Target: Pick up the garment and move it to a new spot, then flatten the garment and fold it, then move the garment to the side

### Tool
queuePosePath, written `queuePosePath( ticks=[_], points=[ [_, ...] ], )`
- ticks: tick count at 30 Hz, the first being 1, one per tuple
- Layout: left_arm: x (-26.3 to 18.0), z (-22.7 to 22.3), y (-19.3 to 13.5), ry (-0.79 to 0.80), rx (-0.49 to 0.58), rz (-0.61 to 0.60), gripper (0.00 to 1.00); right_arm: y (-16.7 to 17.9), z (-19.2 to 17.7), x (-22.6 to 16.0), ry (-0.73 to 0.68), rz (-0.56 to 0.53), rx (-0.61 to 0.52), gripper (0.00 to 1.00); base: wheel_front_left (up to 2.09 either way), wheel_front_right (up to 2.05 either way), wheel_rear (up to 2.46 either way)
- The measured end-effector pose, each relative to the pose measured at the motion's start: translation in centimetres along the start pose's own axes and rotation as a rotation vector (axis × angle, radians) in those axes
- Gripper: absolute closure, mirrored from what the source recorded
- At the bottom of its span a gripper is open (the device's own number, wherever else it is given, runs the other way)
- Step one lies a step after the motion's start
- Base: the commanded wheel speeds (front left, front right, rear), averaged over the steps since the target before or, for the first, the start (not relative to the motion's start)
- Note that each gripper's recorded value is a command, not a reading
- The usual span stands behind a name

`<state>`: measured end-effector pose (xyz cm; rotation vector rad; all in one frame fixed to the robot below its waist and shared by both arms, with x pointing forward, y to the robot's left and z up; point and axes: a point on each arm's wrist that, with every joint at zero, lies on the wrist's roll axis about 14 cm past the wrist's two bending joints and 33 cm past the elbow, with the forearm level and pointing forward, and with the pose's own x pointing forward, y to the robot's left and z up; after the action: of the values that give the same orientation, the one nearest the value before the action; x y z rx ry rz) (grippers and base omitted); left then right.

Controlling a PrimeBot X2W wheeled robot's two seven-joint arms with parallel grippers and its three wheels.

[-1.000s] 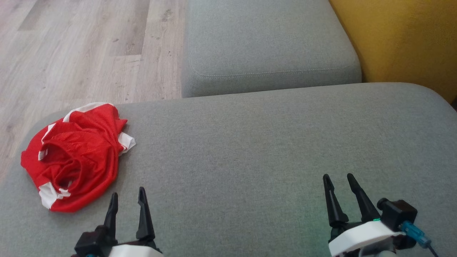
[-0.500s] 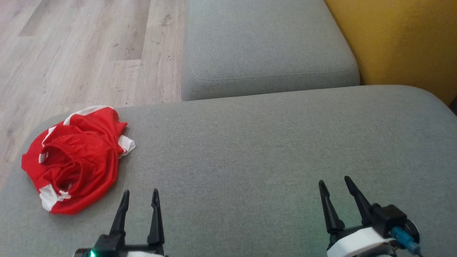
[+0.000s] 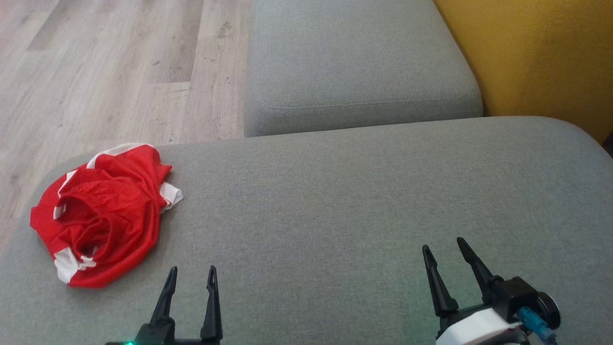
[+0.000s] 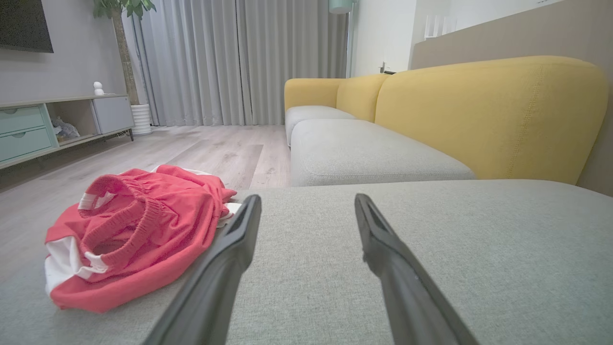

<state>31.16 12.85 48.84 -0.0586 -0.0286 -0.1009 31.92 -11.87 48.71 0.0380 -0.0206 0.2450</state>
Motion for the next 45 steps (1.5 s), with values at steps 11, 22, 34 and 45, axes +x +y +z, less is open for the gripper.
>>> queuePosePath(
  ticks=[11, 22, 34, 45],
  points=[
    [-1.1, -0.9, 1.8, 0.024, -0.005, 0.065, 0.0, 2.2, -0.4, 1.1, 0.017, 0.08, -0.004, 0.0, 0.0, 0.0, 0.0],
    [-4.9, -1.2, 6.6, 0.023, 0.009, 0.239, 0.0, 8.1, -1.3, 3.1, 0.059, 0.282, 0.001, 0.0, 0.0, 0.0, 0.0],
    [-9.3, -1.4, 12.0, 0.028, 0.001, 0.471, 0.0, 14.3, -1.9, 5.2, 0.086, 0.49, -0.006, 0.0, 0.0, 0.0, 0.0],
    [-9.7, -0.6, 13.2, 0.017, 0.044, 0.496, 0.0, 14.1, -2.2, 5.8, 0.092, 0.482, -0.008, 0.0, 0.0, 0.0, 0.0]
  ],
)
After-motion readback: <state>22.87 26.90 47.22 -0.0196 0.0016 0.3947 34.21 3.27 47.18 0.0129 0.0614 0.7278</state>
